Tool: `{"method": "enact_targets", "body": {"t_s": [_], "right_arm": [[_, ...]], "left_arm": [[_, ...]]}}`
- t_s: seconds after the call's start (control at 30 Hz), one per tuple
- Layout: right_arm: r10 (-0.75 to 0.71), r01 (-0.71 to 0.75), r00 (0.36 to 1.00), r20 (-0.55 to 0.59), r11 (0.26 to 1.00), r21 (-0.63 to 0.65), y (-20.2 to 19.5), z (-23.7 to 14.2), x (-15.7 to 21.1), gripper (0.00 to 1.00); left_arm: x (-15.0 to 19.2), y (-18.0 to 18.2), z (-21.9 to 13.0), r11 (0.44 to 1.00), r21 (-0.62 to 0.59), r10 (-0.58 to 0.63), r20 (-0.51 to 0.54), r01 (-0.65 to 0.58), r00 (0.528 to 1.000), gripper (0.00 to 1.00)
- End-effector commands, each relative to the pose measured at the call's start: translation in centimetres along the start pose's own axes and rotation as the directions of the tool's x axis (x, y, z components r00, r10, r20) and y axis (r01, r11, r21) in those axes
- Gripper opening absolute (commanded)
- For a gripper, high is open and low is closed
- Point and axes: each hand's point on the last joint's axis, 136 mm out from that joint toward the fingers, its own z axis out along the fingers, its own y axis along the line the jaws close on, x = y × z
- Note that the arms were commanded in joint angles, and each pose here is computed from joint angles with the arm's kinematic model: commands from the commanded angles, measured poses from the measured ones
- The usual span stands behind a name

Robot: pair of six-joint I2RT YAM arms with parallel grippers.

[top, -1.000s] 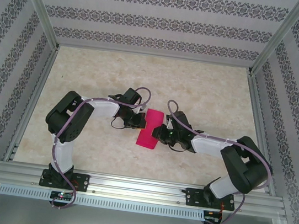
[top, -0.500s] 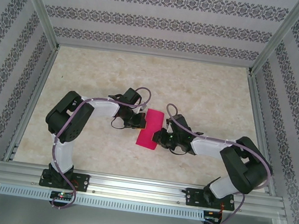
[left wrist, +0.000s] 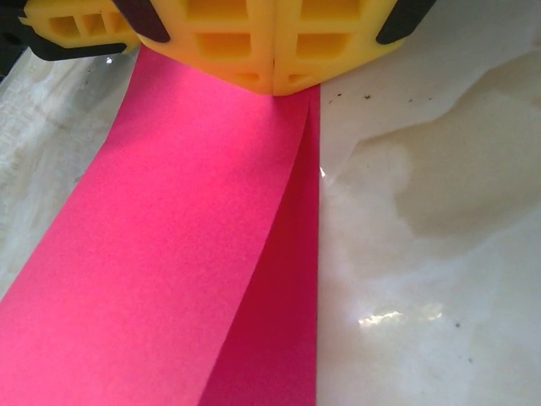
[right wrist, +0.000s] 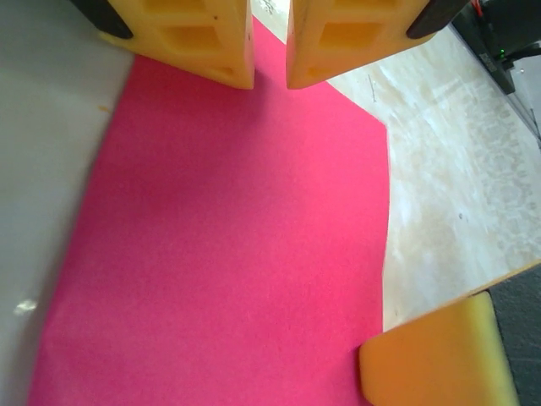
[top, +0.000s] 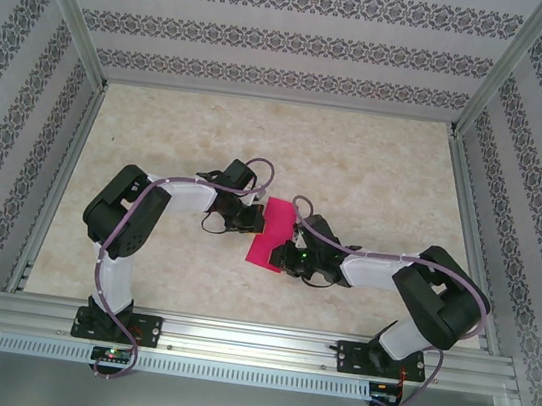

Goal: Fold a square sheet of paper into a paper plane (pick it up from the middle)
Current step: Fold the square sheet of paper in half at the center of the table.

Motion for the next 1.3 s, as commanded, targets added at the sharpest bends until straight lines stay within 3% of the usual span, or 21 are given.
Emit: {"method": "enact_targets", "body": {"t_s": [0.0,0.27,0.53,0.63,0.9,1.07,1.27], "right_arm": [[0.021,-0.020,0.999,-0.027,0.998,0.052,-1.7,0.3,1.3,0.19],[-0.020,0.020,1.000,0.020,1.000,-0.010,0.8,-1.6,0.7,0.20],[0.033,-0.031,0.998,-0.047,0.998,0.055,-2.8,0.5,2.8,0.19],[0.030,-0.028,0.999,-0.040,0.998,0.050,-2.4,0.3,2.6,0.18],[-0.050,0.050,0.980,0.192,0.999,0.007,2.2,-4.3,-5.3,0.19],[-0.093,0.113,0.973,0.209,0.990,-0.088,4.5,-4.1,-9.3,0.19],[-0.048,0.055,0.987,0.151,0.998,-0.042,1.6,-1.5,-10.0,0.17]], "left_arm": [[3.1,4.6,2.2,0.986,-0.159,-0.055,-0.092,0.040,0.994,0.00],[3.1,4.6,2.1,0.986,-0.161,-0.049,-0.093,0.033,0.994,0.00],[3.0,4.5,2.1,0.987,-0.159,-0.049,-0.093,0.034,0.994,0.00],[2.9,4.4,2.0,0.987,-0.159,-0.046,-0.092,0.031,0.995,0.00],[2.8,4.4,2.0,0.986,-0.164,-0.043,-0.090,0.028,0.995,0.00],[2.9,4.7,2.0,0.984,-0.176,-0.045,-0.097,0.027,0.994,0.00],[3.0,5.0,2.3,0.982,-0.186,-0.052,-0.103,0.032,0.993,0.00]]}}
